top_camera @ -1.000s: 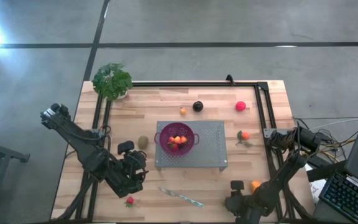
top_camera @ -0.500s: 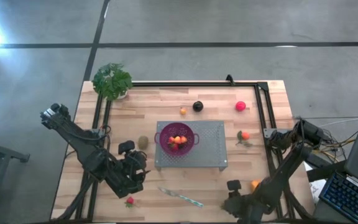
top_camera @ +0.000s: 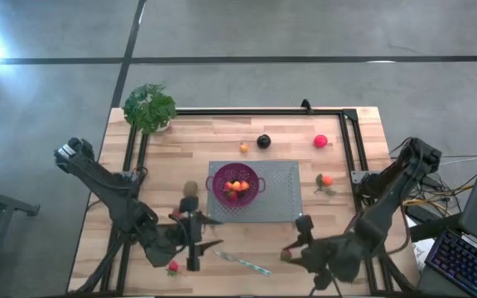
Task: Pick & Place Fruit
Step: Put the strawberry into the purple strainer bowl
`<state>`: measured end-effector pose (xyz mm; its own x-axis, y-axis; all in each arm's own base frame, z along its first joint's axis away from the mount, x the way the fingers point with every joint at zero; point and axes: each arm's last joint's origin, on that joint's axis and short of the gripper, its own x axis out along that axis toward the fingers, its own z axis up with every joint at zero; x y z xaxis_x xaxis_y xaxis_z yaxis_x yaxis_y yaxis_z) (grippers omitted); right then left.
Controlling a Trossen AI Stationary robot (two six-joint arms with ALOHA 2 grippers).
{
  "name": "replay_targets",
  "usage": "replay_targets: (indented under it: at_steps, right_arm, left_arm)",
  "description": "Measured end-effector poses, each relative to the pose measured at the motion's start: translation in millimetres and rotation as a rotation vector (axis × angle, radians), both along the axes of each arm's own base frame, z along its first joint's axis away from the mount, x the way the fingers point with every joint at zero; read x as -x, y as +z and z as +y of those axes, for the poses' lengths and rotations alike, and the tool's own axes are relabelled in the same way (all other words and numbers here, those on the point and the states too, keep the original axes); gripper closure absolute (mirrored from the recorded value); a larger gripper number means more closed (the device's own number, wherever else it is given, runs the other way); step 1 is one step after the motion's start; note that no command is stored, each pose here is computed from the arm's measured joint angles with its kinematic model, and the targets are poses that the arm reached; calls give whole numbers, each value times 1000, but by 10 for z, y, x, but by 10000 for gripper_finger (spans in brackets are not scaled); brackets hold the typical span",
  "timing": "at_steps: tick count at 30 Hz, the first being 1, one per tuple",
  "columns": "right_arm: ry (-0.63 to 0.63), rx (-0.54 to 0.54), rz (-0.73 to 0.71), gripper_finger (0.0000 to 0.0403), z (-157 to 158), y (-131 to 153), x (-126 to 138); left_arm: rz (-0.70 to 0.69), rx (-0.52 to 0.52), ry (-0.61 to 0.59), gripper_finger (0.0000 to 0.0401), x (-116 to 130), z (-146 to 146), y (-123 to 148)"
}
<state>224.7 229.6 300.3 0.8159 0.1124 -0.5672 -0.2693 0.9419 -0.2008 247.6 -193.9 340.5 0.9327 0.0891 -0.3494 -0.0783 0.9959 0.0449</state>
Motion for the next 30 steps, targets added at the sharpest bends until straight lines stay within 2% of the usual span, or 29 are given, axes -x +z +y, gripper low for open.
replay_targets:
  at_steps: [4, 7, 10, 13, 16, 18, 20, 23, 30]
  right_arm:
    - [2, 12, -96, 264, -154, 251, -12]
    - [-2, -2, -155, 258, -257, 403, -17]
    - [-8, -14, -200, 257, -359, 513, -22]
    - [-20, -13, -221, 262, -455, 577, -36]
    - [-36, -8, -234, 266, -531, 610, -66]
    - [-45, 3, -241, 265, -571, 626, -89]
    - [-45, 18, -244, 260, -591, 639, -116]
    - [-28, 41, -246, 257, -615, 655, -150]
    - [0, 107, -263, 268, -647, 697, -156]
  left_arm:
    - [-167, -156, -78, 181, -84, -34, -56]
    - [-262, -342, -95, 181, -123, 1, -105]
    - [-298, -564, -94, 181, -167, 94, -182]
    - [-276, -768, -86, 181, -227, 210, -237]
    - [-292, -813, -80, 181, -302, 319, -201]
    - [-321, -791, -84, 181, -349, 384, -165]
    - [-371, -713, -104, 181, -393, 442, -132]
    - [-436, -500, -122, 181, -457, 536, -87]
    - [-493, -9, -92, 181, -535, 683, -58]
